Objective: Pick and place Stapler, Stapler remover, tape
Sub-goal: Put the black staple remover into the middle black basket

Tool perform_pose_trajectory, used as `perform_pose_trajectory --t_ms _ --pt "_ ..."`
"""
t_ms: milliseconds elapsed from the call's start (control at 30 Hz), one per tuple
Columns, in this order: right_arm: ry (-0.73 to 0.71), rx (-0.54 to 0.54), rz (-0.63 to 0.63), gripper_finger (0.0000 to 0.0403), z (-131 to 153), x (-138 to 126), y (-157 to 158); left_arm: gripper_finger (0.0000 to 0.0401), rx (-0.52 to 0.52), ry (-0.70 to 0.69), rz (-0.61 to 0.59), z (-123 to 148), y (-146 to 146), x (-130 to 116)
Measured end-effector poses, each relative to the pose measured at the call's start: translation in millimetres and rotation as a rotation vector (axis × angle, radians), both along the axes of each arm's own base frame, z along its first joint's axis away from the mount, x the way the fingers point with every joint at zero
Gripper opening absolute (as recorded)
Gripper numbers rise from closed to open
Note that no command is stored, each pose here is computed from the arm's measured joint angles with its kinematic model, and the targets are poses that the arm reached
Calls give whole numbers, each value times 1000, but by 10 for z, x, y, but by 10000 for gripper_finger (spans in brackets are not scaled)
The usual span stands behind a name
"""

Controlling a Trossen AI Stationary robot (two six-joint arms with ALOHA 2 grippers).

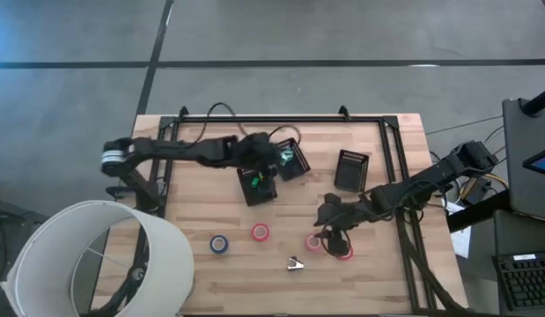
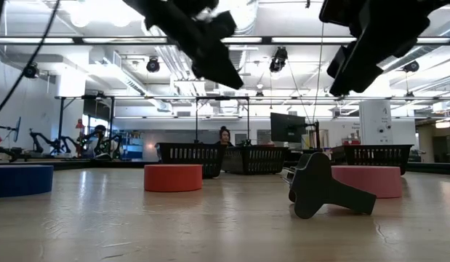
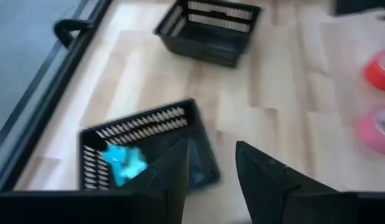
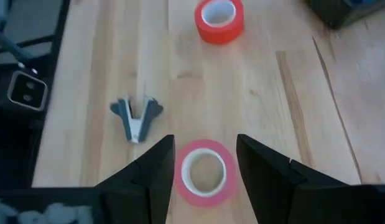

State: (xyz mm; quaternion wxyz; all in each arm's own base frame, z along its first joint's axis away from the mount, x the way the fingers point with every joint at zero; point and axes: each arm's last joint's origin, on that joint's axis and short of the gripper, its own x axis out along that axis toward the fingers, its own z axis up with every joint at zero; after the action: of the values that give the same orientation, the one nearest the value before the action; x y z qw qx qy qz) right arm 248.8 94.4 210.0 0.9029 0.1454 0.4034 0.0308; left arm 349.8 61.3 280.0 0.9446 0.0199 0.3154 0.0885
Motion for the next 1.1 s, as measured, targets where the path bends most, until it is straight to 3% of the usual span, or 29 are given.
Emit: perform_pose_trajectory --t_ms 267,500,700,967,1100 --pt "-49 18 0 161 32 36 17 131 -38 -39 -88 -231 -452 -491" --pt "-10 30 22 144 -182 173 92 129 -79 -68 -109 -470 -603 -753" --pt "95 176 129 132 -297 375 292 129 -91 -65 -95 -595 -602 -843" --pt "157 138 195 127 -523 714 634 129 -88 -73 -98 -585 -603 -839" --pt "282 30 193 127 -629 825 683 129 -88 -81 -99 -577 -603 -834"
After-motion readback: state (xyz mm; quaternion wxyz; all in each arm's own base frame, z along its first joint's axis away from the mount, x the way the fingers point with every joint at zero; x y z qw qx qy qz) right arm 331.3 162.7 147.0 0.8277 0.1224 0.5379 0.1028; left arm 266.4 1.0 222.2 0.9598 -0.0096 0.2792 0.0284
